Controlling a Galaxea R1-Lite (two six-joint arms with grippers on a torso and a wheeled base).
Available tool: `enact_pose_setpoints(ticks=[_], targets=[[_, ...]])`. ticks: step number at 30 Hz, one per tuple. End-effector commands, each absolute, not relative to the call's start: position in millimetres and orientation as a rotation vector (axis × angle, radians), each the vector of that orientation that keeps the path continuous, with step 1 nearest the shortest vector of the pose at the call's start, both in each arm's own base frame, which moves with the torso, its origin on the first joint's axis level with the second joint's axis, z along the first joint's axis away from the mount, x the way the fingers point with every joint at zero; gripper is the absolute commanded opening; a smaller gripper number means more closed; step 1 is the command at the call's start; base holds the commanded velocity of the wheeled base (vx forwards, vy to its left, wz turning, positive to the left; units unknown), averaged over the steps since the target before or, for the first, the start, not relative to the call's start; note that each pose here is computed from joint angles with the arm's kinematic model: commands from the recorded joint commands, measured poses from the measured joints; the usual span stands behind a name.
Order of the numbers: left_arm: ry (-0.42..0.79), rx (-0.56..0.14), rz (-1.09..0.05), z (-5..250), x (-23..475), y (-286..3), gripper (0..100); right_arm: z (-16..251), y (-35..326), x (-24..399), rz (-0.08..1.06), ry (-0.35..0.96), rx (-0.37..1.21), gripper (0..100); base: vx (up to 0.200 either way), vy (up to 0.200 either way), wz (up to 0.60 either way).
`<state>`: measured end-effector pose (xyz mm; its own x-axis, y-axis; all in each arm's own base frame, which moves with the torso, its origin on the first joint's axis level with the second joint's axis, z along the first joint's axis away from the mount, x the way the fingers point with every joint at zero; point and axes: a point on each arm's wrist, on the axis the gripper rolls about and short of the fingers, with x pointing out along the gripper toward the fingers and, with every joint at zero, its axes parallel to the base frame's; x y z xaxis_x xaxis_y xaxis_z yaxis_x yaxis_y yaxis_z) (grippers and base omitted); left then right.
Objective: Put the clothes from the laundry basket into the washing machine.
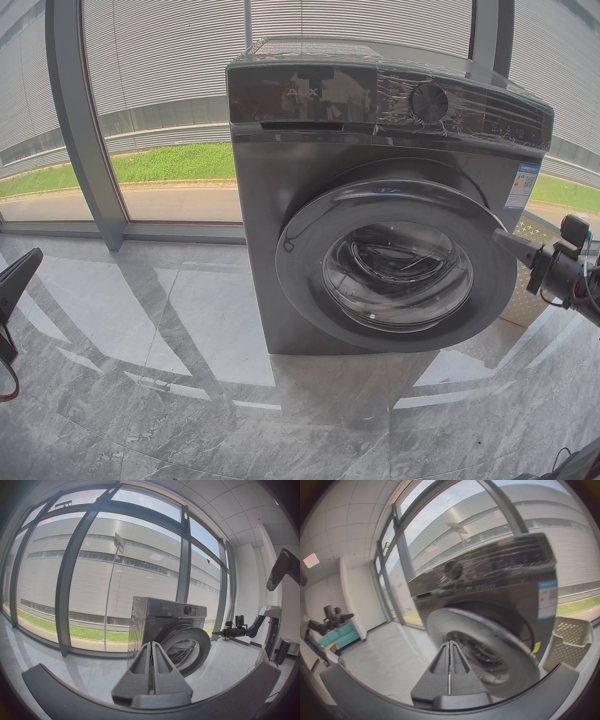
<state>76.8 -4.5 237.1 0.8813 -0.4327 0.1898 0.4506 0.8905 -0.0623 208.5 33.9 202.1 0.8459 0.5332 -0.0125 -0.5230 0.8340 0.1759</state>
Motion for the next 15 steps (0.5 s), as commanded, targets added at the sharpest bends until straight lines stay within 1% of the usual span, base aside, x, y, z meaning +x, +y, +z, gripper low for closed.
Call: enact_pose_setpoints(ticks=[1, 2, 3, 5, 7, 11, 15], targets=[[-0.143, -0.120, -0.472, 234, 84, -5, 0, 190, 44, 193, 0.638, 0.107, 0.171, 0, 0.000, 0.000, 0.00], [-0.143, -0.120, -0.472, 234, 84, -5, 0, 190, 44, 193, 0.637, 0.108, 0.171, 0, 0.000, 0.000, 0.00], [-0.138, -0.121, -0.472, 234, 85, -5, 0, 181, 44, 198, 0.624, 0.148, 0.176, 0, 0.000, 0.000, 0.00], [-0.128, -0.124, -0.471, 234, 89, -5, 0, 171, 42, 207, 0.596, 0.191, 0.174, 0, 0.000, 0.000, 0.00], [-0.122, -0.132, -0.471, 234, 90, -5, 0, 164, 37, 217, 0.526, 0.212, 0.159, 0, 0.000, 0.000, 0.00], [-0.117, -0.143, -0.472, 231, 89, -5, 0, 164, 27, 230, 0.419, 0.202, 0.144, 0, 0.000, 0.000, 0.00], [-0.110, -0.146, -0.473, 229, 88, -5, 0, 162, 18, 239, 0.354, 0.207, 0.145, 0, 0.000, 0.000, 0.00]])
